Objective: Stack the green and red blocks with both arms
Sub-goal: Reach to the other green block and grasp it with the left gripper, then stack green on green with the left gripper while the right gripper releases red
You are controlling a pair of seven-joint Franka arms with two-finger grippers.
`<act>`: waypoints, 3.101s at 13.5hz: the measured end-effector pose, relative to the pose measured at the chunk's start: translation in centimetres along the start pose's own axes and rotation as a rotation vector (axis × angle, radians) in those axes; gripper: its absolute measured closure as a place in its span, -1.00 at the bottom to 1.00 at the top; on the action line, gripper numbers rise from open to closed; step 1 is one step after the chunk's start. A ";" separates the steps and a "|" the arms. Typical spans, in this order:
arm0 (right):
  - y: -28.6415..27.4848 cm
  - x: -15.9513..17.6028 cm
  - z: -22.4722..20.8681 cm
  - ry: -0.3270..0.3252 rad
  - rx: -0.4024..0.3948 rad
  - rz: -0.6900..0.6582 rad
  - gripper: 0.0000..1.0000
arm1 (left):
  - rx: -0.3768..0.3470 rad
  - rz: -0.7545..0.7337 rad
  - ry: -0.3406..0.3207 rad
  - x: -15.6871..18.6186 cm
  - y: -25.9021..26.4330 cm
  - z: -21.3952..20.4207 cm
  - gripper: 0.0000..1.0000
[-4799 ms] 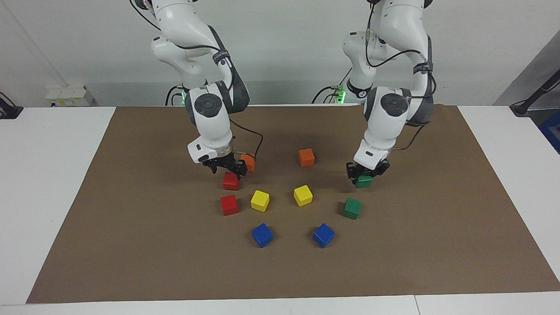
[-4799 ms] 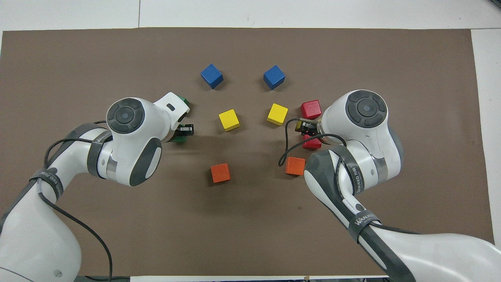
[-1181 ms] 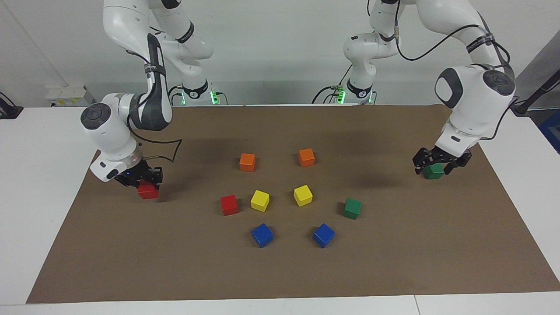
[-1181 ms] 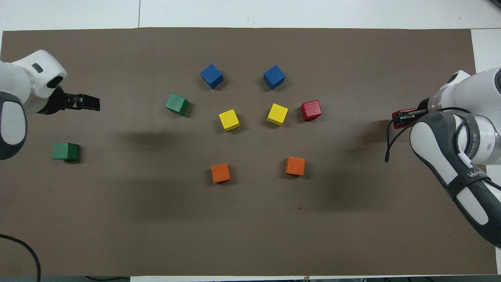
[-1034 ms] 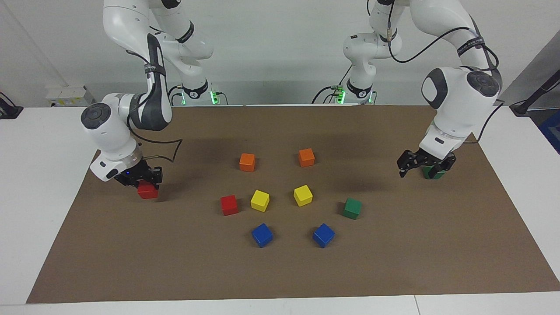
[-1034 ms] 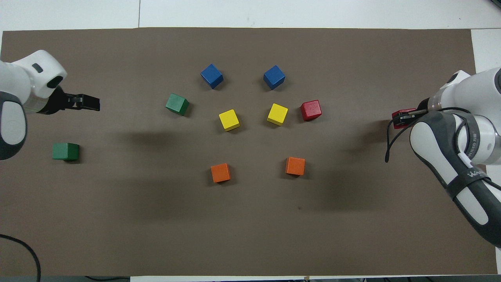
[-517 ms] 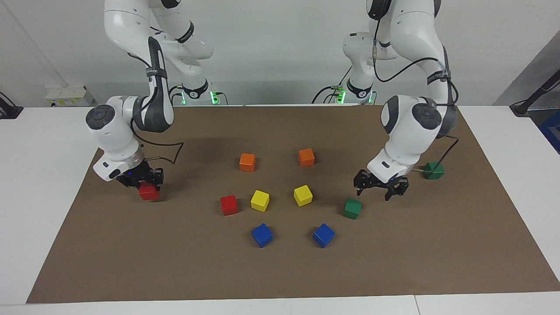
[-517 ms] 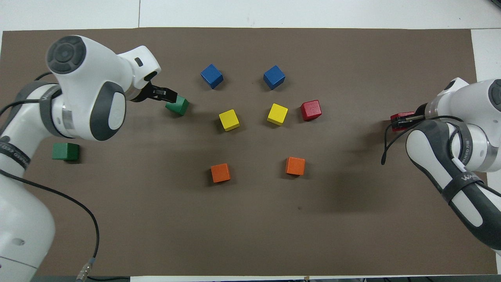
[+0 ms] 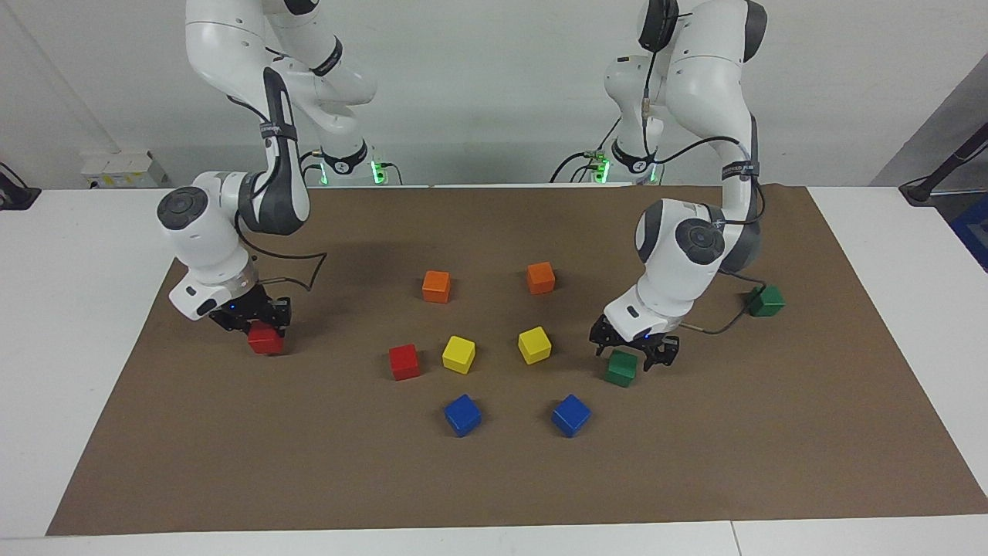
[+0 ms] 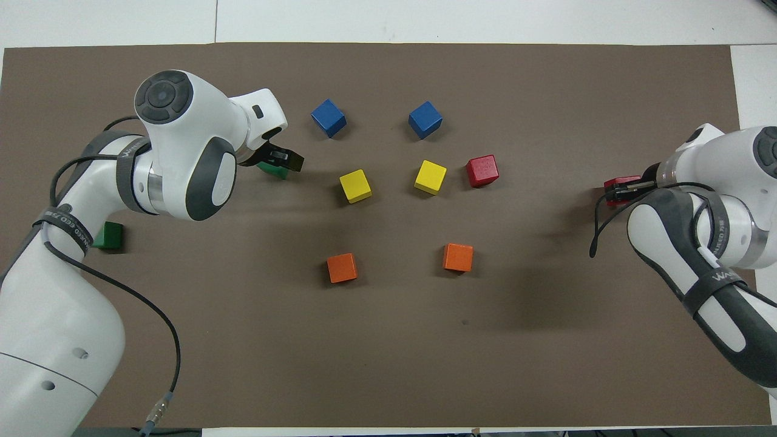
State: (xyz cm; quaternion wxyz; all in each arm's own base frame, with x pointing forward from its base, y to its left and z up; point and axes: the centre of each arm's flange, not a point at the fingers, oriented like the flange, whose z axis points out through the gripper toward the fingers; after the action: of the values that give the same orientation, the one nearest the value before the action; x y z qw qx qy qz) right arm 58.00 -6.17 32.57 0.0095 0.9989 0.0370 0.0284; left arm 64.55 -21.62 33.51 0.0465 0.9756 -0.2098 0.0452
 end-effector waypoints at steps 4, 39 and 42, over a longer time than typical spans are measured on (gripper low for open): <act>-0.1 -0.3 0.4 -0.005 0.001 0.000 -0.10 | 0.001 0.025 0.012 0.2 -0.2 1.3 -1.00; -2.8 4.4 -11.2 -0.074 0.011 -0.028 -1.00 | 0.052 -0.215 -0.039 -22.9 -26.0 -11.9 -0.10; -7.6 5.9 -14.4 -0.087 0.002 0.029 -1.00 | 0.072 -0.218 -0.014 -23.6 -26.1 -10.6 -0.10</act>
State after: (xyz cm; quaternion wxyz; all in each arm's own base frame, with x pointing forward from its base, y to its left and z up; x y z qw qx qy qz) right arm 62.47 2.04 47.12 0.0099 0.9996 0.0223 -0.0151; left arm 53.21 12.79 39.59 0.0146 0.9939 -0.1010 0.0408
